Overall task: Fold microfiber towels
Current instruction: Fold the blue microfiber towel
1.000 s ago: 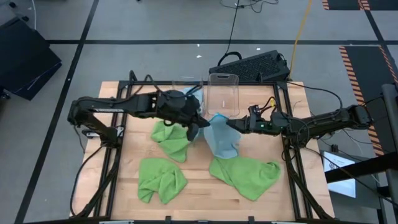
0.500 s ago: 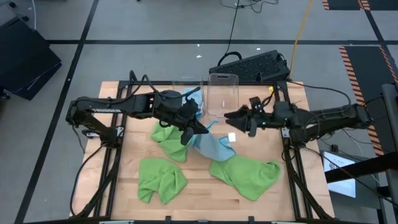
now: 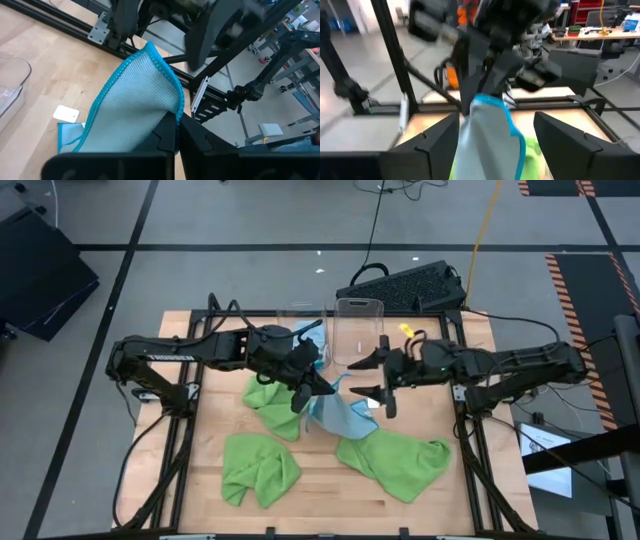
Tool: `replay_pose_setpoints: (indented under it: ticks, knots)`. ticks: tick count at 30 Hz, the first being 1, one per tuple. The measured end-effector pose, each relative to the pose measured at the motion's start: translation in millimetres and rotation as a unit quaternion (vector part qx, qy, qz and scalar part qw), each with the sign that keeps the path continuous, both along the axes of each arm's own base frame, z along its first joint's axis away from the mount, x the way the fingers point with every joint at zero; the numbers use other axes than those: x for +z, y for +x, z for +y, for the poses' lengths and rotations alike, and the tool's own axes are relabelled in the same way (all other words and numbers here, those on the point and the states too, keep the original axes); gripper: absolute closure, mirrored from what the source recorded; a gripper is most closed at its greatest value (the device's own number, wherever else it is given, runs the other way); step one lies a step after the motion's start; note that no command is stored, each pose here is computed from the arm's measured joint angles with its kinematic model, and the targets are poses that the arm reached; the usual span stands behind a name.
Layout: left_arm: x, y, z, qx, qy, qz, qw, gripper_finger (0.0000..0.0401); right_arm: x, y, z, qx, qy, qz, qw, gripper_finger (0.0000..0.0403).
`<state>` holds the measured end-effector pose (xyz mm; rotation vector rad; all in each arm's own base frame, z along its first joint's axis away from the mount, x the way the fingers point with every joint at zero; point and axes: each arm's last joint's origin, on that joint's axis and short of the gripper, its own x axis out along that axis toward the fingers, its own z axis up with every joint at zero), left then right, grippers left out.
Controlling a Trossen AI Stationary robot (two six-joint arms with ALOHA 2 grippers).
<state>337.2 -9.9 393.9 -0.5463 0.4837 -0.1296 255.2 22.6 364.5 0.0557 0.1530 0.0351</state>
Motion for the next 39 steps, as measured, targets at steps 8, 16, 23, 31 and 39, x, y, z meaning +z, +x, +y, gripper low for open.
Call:
replay_pose_setpoints:
  ticks: [8,16,23,31,39]
  knots:
    - [-1,-1,0,0.009,-0.016,0.013,1.0,0.0392,-8,13,0,-0.006,-0.049,0.004,0.999,0.0225]
    - [-1,-1,0,0.011,-0.019,0.014,1.0,0.0397,-9,13,0,-0.004,-0.05,0.009,0.999,0.0371]
    - [-2,0,0,0.017,-0.022,0.015,1.0,0.0379,-9,12,0,-0.01,-0.016,0.009,1.0,0.0396]
    - [-2,0,-8,0.074,0.017,0.012,0.997,0.0334,1,0,-3,-0.044,0.029,-0.007,0.999,0.0401]
    - [-1,-1,-16,0.13,0.028,0.008,0.991,0.0223,11,-13,-4,-0.048,0.059,-0.023,0.997,0.0401]
